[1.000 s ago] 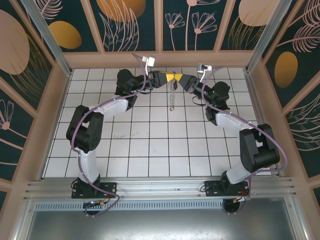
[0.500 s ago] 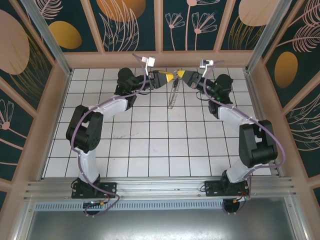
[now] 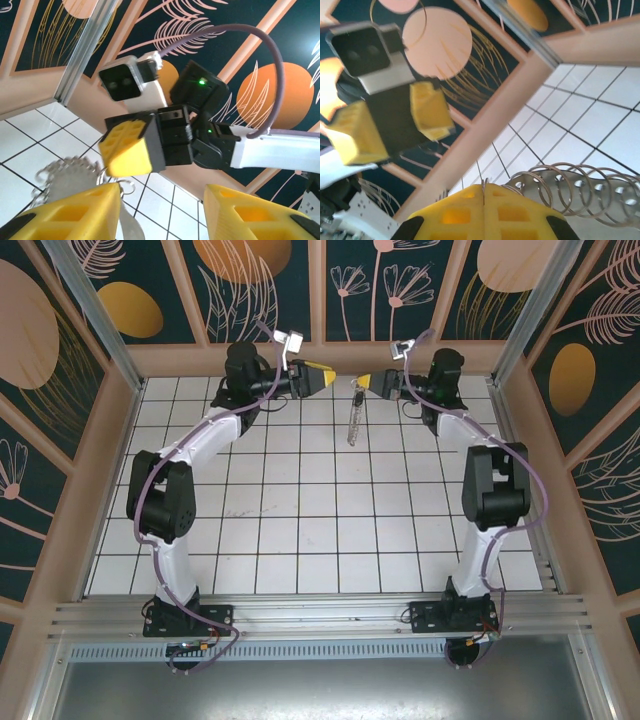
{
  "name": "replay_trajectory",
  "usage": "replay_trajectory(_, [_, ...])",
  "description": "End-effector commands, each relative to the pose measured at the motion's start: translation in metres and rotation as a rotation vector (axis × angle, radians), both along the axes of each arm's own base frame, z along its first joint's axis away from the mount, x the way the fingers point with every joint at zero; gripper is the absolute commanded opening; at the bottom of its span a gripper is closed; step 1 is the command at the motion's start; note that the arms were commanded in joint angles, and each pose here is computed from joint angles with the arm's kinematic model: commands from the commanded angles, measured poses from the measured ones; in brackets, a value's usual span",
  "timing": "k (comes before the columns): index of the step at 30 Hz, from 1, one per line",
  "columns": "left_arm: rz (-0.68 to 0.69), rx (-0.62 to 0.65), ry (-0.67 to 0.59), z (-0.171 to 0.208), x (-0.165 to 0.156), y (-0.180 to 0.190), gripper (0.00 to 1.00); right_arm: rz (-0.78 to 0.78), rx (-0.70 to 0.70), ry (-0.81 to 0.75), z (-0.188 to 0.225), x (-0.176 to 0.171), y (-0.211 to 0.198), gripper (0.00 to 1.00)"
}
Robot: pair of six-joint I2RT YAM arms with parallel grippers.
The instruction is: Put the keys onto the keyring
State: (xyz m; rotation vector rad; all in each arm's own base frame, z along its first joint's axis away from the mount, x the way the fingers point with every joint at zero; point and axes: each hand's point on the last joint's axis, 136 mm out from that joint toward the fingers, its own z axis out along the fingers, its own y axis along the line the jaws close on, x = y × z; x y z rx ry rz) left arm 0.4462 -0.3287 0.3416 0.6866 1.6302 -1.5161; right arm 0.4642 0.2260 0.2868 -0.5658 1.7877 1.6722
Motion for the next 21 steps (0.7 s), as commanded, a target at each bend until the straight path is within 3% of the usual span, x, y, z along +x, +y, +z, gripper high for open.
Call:
replay_trajectory(1, [-0.022,0.053,0.003,-0.012,0.007,0.0,0.47,0.118,-0.016,-0.032,0.002,-0.002,0.002,0.0])
replay_trajectory(5, [-0.032,0.083,0.023,-0.022,0.02,-0.002,0.48,0.171,-0.031,0.003,-0.01,0.008,0.007,0.0])
replay_trajectory(13, [-0.098,0.106,0.089,-0.047,0.029,-0.009,0.32,0.257,-0.029,0.016,-0.015,0.002,0.022,0.0])
replay_trajectory(21, [-0.128,0.101,0.117,-0.057,0.024,-0.01,0.31,0.264,-0.034,0.009,-0.012,-0.001,0.029,0.0])
